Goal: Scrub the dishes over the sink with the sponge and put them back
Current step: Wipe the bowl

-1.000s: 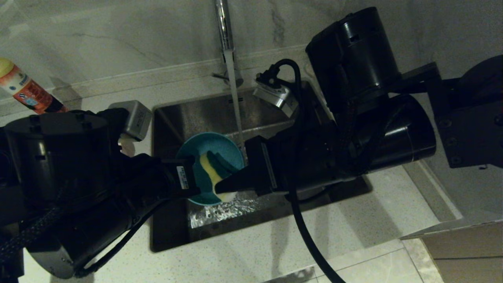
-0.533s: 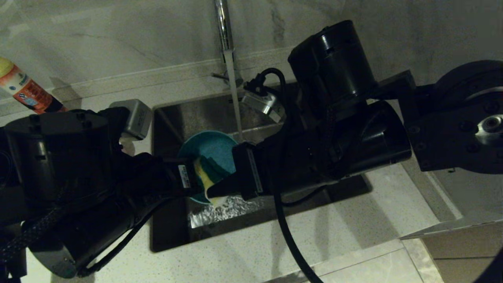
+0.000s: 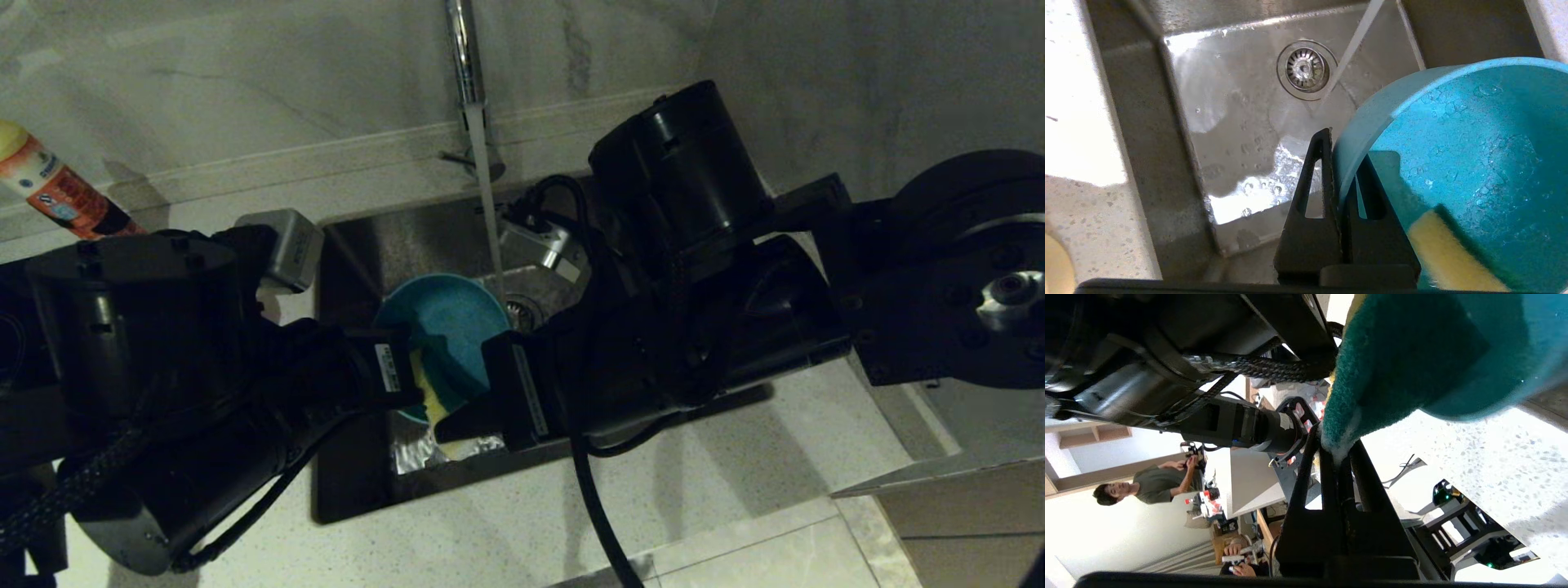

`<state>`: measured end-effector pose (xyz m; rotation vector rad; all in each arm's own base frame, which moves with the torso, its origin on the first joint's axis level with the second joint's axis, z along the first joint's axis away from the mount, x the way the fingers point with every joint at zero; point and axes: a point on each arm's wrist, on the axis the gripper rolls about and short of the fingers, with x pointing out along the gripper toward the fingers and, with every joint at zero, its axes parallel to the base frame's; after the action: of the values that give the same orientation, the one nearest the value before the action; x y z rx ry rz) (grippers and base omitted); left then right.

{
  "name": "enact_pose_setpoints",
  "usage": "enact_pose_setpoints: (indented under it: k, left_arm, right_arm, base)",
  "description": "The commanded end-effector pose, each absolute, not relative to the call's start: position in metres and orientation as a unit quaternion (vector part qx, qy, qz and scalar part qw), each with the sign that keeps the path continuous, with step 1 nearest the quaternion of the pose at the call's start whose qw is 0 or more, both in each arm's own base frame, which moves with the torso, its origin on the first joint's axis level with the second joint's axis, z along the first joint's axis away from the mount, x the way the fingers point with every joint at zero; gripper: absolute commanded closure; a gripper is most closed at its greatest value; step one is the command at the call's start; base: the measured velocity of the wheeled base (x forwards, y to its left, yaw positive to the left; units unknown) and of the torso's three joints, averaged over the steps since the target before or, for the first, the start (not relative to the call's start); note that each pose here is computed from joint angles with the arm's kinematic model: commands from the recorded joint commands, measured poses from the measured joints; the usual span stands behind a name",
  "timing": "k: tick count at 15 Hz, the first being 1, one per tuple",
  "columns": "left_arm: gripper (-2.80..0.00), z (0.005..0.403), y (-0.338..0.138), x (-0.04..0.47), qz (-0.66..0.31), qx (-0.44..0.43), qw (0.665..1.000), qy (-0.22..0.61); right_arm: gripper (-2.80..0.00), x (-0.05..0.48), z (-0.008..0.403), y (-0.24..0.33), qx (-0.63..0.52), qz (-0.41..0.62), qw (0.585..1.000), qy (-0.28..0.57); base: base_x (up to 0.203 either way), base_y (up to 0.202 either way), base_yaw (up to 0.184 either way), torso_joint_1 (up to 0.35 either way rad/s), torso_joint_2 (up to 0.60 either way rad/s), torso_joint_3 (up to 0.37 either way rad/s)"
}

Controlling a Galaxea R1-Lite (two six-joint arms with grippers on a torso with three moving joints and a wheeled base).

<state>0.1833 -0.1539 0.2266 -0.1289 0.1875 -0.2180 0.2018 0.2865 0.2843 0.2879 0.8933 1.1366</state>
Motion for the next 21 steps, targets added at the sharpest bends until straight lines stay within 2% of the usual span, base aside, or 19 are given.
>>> enact_pose_setpoints:
  k: [1,6,15,21]
  left_arm:
    - [0.0,0.226,-0.154,0.183,-0.107,-0.065,0.988,0.093]
    - [0.0,0.224,-0.152,0.181,-0.106,-0.064,0.988,0.093]
    - [0.0,0.207,-0.148,0.176,-0.115,-0.049,0.99,0.064]
    - [0.0,0.215,-0.145,0.173,-0.118,-0.056,0.99,0.051]
  right_arm:
    - [0.0,0.202,0.292,0.279,0.138,0.516,0.746,0.398]
    - [0.0,0.21,0.304,0.266,0.152,0.509,0.759,0.376]
    - [0.0,0.227,0.305,0.284,0.156,0.514,0.762,0.361]
    - [0.0,0.228,0.301,0.288,0.154,0.514,0.759,0.368]
  base:
    - [0.0,0.0,0.0,0.0,0.0,0.0]
    - [0.0,0.0,0.0,0.0,0.0,0.0]
    - [0.0,0.0,0.0,0.0,0.0,0.0]
    - [0.0,0.0,0.0,0.0,0.0,0.0]
